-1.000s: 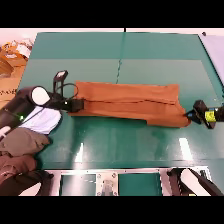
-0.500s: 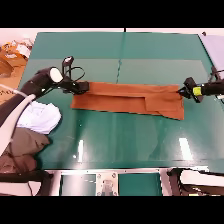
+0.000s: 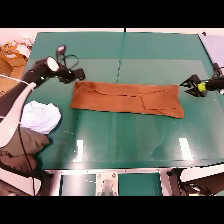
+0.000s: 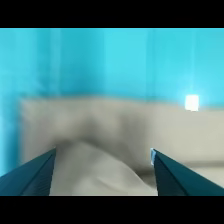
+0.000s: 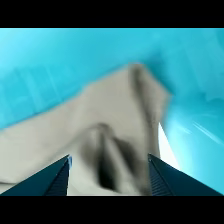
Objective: Fold the shirts.
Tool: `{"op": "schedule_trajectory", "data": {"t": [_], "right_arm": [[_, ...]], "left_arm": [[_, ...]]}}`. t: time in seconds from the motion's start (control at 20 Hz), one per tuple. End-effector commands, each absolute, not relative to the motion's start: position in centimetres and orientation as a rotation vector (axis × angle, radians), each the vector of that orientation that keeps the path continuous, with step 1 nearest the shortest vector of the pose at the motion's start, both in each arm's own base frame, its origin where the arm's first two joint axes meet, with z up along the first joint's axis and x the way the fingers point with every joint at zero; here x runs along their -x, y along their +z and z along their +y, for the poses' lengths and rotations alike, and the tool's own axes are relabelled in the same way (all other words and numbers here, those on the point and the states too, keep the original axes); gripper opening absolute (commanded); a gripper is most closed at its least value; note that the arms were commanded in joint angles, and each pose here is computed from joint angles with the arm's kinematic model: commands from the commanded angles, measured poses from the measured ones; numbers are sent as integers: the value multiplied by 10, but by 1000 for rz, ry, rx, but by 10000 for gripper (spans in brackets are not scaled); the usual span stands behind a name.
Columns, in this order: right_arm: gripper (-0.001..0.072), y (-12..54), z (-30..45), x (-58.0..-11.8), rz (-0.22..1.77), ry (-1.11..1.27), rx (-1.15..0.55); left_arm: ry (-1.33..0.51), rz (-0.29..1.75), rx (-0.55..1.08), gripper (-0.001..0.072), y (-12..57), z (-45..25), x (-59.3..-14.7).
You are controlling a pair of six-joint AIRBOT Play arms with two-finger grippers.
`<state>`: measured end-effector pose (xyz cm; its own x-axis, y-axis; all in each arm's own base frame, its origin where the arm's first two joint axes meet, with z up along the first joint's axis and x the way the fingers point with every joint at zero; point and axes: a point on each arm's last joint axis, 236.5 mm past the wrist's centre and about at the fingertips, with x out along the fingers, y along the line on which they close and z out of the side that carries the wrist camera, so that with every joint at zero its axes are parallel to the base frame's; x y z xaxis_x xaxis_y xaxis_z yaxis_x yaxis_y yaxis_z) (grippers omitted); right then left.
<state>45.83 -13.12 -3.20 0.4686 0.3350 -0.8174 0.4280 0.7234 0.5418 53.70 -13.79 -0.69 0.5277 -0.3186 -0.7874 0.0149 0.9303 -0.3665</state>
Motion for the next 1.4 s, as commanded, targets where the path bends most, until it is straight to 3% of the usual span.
{"op": "schedule_trajectory", "data": {"t": [0.0,0.1,0.4,0.65,0.7,0.75,0.8,0.85,0.9,0.95,1.0,1.15,1.35], "right_arm": [[553,-40,-160,-422,1188,-11,-795],[599,-57,-162,-409,1231,37,-789],[599,-89,-91,-421,1241,418,-973],[599,-92,-72,-442,1228,482,-953],[555,-86,-70,-449,1217,491,-926],[279,-80,-69,-455,1206,500,-901],[101,-74,-67,-461,1198,510,-875],[15,-67,-64,-465,1194,529,-854],[18,-59,-59,-469,1201,542,-841],[17,-53,-55,-469,1224,547,-824],[17,-47,-51,-468,1255,550,-795],[17,-14,-38,-464,1301,553,-679],[17,76,-3,-462,1218,582,-539]], "left_arm": [[-143,948,394,662,22,-98,-558],[-146,943,405,662,27,-97,-560],[-177,1006,440,661,22,-110,-547],[-220,1061,393,661,16,-114,-534],[-226,1068,397,660,16,-116,-532],[-244,1067,399,660,17,-119,-531],[-267,1066,415,659,20,-125,-531],[-292,1060,433,638,23,-131,-531],[-321,1052,450,431,27,-138,-531],[-368,1038,444,146,31,-147,-530],[-403,1028,421,26,33,-156,-529],[-481,1041,373,26,27,-205,-518],[-619,1057,305,26,-24,-329,-488]]}}
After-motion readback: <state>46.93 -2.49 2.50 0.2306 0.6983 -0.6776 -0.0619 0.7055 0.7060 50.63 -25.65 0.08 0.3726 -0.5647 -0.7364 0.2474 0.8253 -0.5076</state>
